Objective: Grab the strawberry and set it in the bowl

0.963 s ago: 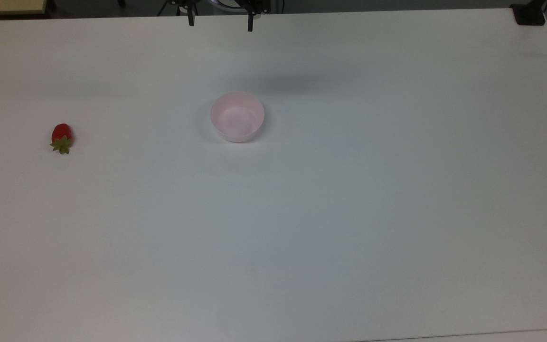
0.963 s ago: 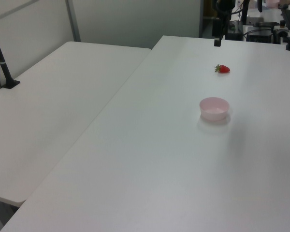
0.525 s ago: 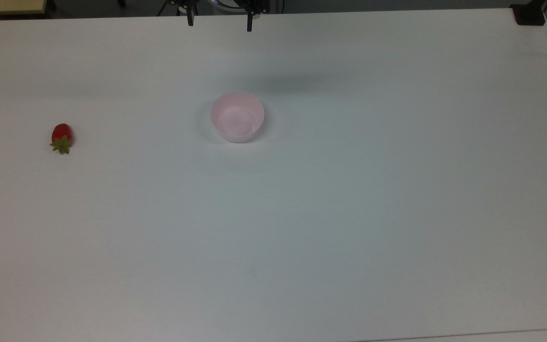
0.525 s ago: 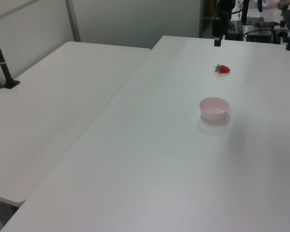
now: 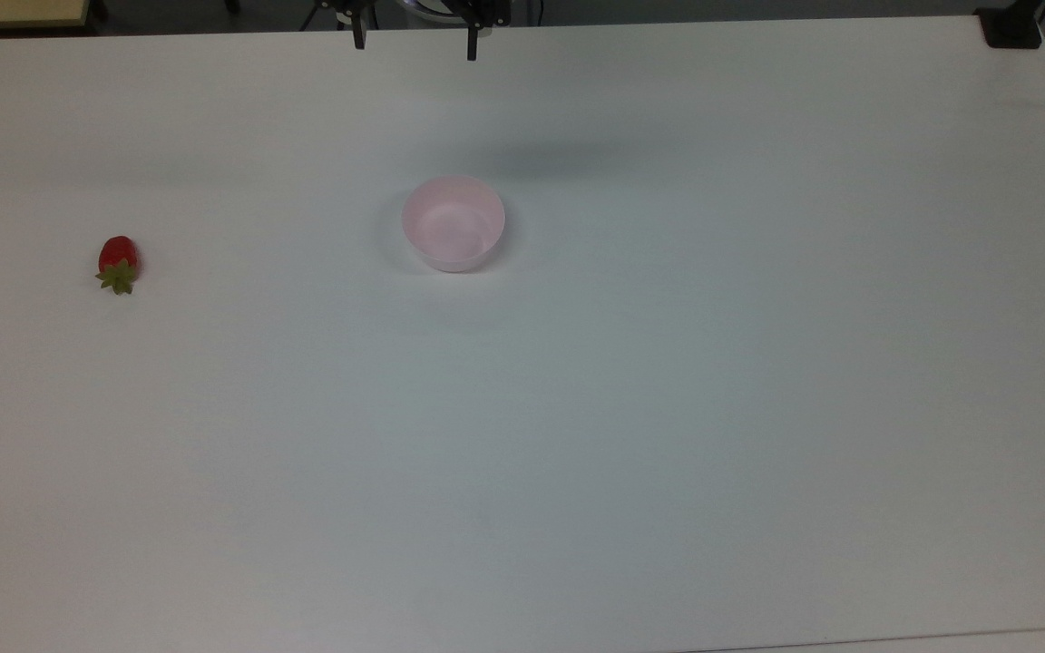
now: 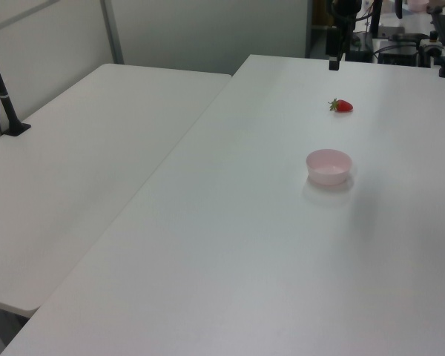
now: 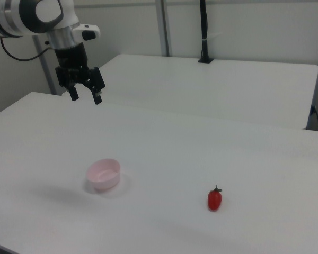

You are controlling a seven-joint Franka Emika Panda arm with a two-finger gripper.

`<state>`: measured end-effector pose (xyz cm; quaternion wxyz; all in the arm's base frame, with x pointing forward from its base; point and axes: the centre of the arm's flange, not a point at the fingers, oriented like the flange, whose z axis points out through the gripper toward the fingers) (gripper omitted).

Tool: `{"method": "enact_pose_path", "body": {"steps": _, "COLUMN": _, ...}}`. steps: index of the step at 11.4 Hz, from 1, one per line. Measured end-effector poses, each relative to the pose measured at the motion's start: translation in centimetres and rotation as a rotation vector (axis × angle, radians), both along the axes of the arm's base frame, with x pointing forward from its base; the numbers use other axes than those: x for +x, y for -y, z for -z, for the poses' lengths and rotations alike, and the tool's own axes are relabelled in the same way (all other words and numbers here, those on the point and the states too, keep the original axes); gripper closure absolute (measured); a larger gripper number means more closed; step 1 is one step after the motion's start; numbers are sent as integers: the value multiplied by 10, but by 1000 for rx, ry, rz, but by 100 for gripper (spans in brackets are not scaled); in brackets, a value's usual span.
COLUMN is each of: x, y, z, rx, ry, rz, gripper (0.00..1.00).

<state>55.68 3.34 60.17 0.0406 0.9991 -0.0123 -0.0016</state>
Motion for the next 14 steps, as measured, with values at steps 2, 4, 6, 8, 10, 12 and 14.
{"method": "enact_pose_path", "body": {"steps": 2, "x": 0, "y": 2, "z": 0, "rx": 0, "ry": 1, "rz": 4, "gripper": 0}}
{"method": "enact_pose_path", "body": {"steps": 4, "x": 0, "y": 4, "z": 0, "rx": 0, "ry": 0, "rz": -1, "gripper": 0}}
{"method": "enact_pose_path", "body": {"steps": 6, "x": 1, "y": 10, "z": 0, "rx": 0, "ry": -2, "rz": -13, "gripper": 0}}
{"method": "enact_pose_path", "body": {"steps": 8, "x": 1, "y": 14, "z": 0, "rx": 0, "ry": -4, "rz": -30, "gripper": 0}}
{"method": "enact_pose_path", "body": {"steps": 10, "x": 1, "y": 18, "z": 1, "rx": 0, "ry": -6, "rz": -26, "gripper": 0}}
{"method": "enact_pose_path", "body": {"steps": 12, "x": 2, "y": 31, "z": 3, "rx": 1, "ry": -12, "rz": -34, "gripper": 0}}
{"method": "enact_pose_path", "body": {"steps": 14, "x": 4, "y": 64, "z": 6, "rx": 3, "ry": -21, "rz": -84, "gripper": 0}}
